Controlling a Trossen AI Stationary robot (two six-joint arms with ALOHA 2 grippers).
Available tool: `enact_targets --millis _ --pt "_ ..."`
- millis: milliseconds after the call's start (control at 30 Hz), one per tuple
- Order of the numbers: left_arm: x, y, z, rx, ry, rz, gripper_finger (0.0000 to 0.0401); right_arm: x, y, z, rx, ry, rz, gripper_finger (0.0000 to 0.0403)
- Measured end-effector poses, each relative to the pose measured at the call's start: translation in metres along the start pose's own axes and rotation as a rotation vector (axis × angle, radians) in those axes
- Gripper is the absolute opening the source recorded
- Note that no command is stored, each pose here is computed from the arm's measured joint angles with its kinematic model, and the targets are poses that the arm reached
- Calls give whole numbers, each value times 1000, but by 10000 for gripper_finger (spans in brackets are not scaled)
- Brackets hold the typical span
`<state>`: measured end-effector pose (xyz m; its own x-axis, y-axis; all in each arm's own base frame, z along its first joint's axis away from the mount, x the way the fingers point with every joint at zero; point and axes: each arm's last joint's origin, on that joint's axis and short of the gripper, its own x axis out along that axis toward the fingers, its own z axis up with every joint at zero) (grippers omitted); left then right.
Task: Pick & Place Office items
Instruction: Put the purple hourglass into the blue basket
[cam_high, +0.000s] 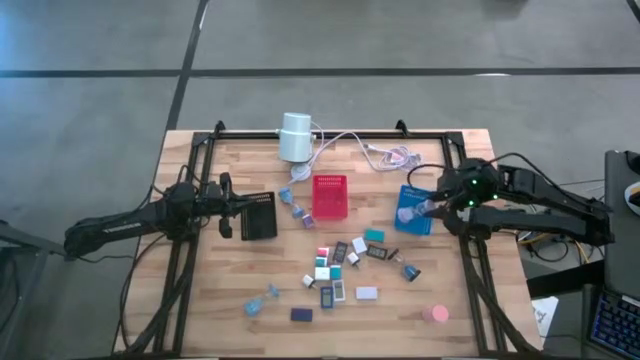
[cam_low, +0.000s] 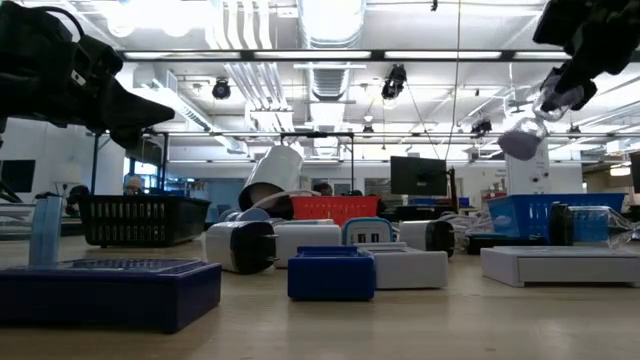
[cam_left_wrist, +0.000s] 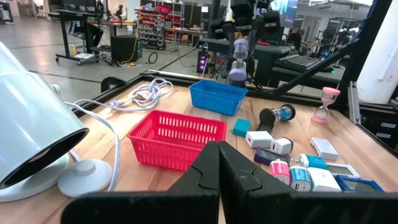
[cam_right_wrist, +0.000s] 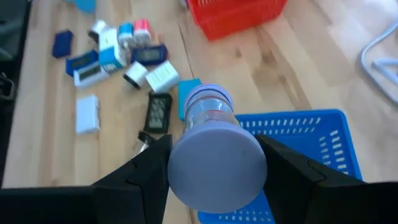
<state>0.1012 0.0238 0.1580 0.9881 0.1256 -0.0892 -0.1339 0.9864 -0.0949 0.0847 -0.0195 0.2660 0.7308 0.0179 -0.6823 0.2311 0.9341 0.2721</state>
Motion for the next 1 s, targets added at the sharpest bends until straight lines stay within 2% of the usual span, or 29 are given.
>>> enact_targets --millis 167,533,733,867,1000 --pt "0 0 0 0 0 0 0 -8 2 3 30 -129 23 195" --pt "0 0 0 0 0 0 0 -11 5 13 99 -130 21 195" --pt "0 0 0 0 0 0 0 -27 9 40 115 -14 -138 195" --pt "0 0 0 0 0 1 0 -30 10 60 131 157 -236 195" --pt "0 0 0 7 0 2 0 -17 9 79 107 341 -301 195"
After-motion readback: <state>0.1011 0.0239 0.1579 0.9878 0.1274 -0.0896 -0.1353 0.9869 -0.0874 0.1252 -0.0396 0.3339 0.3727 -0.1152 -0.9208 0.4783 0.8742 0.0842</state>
